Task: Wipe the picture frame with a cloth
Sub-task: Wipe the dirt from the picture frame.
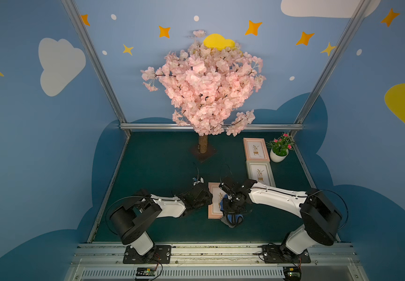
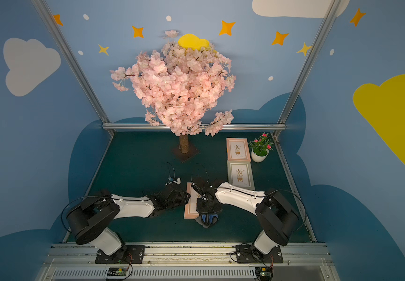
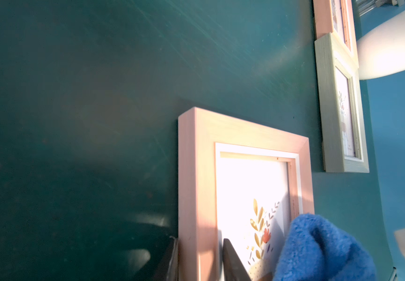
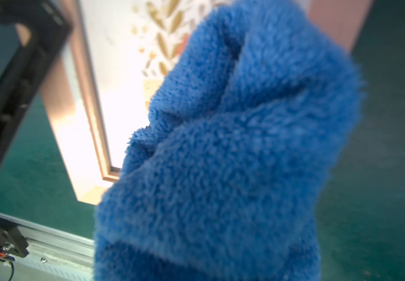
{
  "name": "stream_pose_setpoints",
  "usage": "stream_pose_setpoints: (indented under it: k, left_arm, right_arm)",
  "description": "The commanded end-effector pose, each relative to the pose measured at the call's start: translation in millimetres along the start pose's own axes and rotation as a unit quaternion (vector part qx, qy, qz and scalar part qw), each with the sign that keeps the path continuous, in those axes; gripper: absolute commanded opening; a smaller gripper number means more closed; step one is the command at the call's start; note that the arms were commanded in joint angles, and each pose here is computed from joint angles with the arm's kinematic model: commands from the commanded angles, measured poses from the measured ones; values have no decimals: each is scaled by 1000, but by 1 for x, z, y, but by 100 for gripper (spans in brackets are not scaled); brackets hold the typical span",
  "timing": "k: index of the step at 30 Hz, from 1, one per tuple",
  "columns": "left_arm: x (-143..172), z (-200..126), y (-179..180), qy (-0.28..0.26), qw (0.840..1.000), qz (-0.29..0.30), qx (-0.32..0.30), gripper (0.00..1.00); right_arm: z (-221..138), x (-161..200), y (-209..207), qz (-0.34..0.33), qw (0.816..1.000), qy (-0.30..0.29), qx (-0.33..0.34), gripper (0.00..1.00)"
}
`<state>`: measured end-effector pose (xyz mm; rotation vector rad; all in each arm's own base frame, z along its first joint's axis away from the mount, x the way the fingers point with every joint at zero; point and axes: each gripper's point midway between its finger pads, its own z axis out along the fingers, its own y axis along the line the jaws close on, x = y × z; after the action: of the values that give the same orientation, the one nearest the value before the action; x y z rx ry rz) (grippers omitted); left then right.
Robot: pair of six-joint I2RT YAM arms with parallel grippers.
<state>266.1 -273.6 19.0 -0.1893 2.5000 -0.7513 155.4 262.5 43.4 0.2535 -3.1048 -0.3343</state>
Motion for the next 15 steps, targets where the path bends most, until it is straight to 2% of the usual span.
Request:
stream_pose_setpoints:
  k: [1, 4, 11, 15]
  left_arm:
    - [62, -3, 80, 106, 986, -3, -126, 32]
    - [63, -3, 81, 107, 986, -5, -128, 32]
    - [62, -3, 80, 106, 987, -7, -125, 32]
    - [63, -2, 79, 107, 987, -6, -124, 32]
  right_arm:
    - [4, 3, 18, -19, 1000, 9, -13, 0]
    - [7, 8, 7, -19, 1000, 18, 6, 0]
    - [0, 16, -54, 14, 995, 14, 95, 0]
    - [0, 12, -35, -5, 997, 6, 75, 0]
